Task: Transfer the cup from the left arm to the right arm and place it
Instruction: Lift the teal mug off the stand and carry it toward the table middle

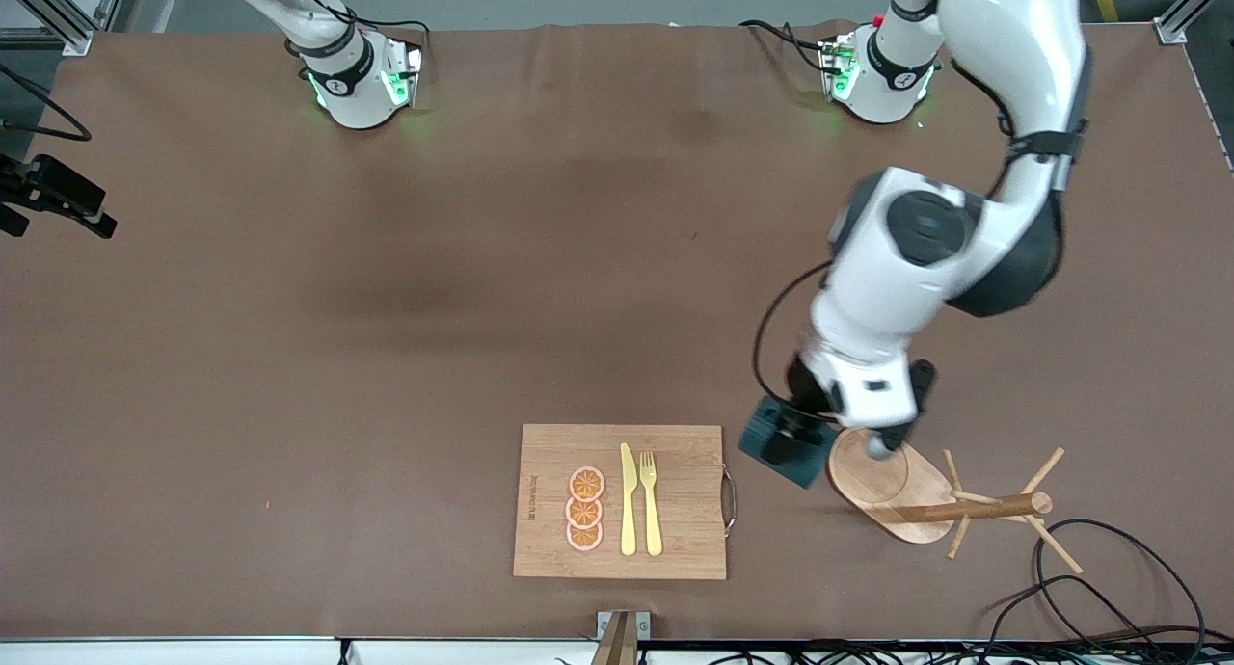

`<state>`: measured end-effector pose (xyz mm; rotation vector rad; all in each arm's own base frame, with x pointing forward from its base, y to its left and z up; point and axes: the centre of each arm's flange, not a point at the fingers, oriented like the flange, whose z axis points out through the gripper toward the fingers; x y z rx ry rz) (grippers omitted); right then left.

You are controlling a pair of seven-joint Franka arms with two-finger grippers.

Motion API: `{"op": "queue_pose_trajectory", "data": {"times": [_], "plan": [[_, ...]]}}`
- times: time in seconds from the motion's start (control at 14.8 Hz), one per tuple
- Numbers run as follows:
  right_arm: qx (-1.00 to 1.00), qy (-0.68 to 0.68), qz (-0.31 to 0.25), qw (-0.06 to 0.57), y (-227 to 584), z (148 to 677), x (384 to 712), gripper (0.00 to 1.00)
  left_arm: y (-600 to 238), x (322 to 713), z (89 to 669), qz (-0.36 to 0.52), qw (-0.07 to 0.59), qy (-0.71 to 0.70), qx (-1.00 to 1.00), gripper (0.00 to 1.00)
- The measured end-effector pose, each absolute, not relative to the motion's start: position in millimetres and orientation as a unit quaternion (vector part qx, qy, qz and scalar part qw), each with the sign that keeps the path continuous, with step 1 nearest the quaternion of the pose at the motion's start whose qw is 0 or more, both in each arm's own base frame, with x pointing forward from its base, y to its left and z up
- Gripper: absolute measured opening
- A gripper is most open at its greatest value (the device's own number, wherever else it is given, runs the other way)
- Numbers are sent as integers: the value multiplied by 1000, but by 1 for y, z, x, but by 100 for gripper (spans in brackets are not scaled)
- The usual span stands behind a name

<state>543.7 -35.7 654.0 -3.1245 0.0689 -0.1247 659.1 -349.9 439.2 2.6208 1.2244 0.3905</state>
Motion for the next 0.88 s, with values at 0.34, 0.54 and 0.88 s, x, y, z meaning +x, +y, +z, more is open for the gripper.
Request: {"op": "queue_pose_trajectory", "data": {"times": [0.34, 0.54, 0.88], "plan": [[-999, 22, -40, 7, -36, 654, 544, 100, -477, 580, 384, 234, 41, 318, 918, 83], [-999, 22, -40, 7, -36, 654, 544, 100, -537, 529, 324, 300, 2, 238, 924, 83], [-999, 24, -38, 7, -38, 653, 544, 100, -589, 458, 251, 392, -52, 164, 904, 83]]}}
